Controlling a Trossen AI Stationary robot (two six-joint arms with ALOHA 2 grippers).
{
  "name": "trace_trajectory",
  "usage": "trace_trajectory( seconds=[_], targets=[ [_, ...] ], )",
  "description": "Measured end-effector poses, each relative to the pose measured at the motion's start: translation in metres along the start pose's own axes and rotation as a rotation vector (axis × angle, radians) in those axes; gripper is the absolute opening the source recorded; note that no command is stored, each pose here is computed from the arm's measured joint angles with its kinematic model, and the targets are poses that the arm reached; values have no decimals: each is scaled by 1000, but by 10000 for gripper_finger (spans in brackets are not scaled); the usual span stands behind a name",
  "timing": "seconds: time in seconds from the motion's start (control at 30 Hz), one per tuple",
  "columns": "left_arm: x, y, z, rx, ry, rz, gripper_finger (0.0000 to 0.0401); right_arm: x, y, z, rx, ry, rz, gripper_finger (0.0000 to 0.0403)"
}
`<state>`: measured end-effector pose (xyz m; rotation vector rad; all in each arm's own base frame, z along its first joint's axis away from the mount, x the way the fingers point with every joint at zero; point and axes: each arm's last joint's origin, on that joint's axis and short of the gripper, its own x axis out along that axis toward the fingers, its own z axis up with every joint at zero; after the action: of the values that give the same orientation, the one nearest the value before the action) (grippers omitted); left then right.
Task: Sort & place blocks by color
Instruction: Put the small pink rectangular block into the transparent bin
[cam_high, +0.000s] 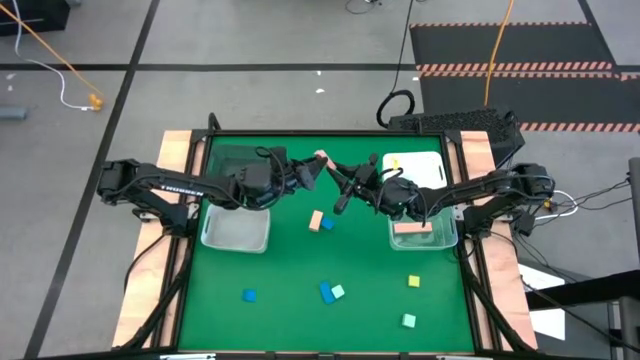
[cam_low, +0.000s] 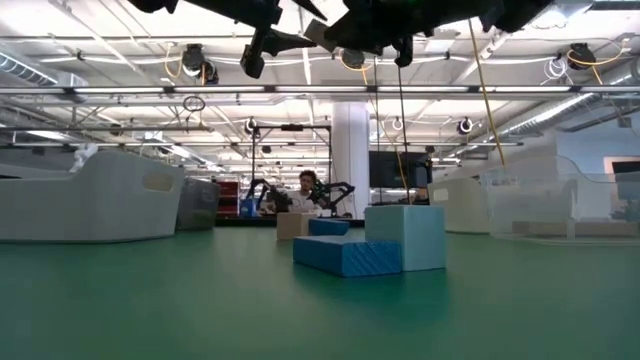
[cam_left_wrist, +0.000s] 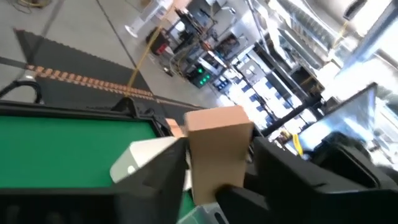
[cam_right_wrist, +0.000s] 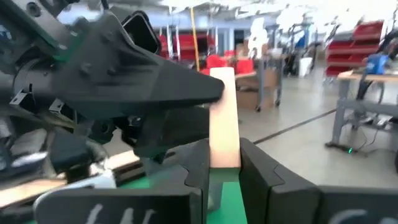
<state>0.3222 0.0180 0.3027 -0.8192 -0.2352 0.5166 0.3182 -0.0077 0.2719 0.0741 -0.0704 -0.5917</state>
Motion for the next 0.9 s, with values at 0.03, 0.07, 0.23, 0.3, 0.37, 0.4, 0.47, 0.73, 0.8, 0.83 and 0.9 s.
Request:
trace_trajectory(
  seconds=[0.03,0.07,0.23,0.3,0.37,0.4,0.47,0.73,0.8,0.83,0.9],
  targets=[
    [0,0,0,0,3,-2,213,-3,-1,2,-5,25,1,41],
    [0,0,0,0,3,-2,234,-6,-4,4,-14,59,-1,41],
    [1,1,1,1,-2,5,305,-33,-22,18,-1,228,-32,41],
    [1,1,1,2,4,2,317,-48,-32,24,29,304,-36,41],
    [1,1,1,2,13,-6,320,-64,-42,29,95,387,-19,41],
    [1,1,0,3,24,-16,319,-72,-46,31,137,432,-10,41],
    [1,0,-1,11,51,-35,314,-88,-55,34,234,524,16,41],
    [0,8,-10,58,212,-27,283,-140,-78,27,484,1009,68,41],
    [0,10,-12,83,247,-19,274,-149,-81,21,490,1143,37,41],
    [0,12,-13,100,258,-10,270,-153,-83,18,487,1203,17,41],
    [0,14,-14,133,272,2,262,-160,-85,13,469,1314,-26,41]
  ],
)
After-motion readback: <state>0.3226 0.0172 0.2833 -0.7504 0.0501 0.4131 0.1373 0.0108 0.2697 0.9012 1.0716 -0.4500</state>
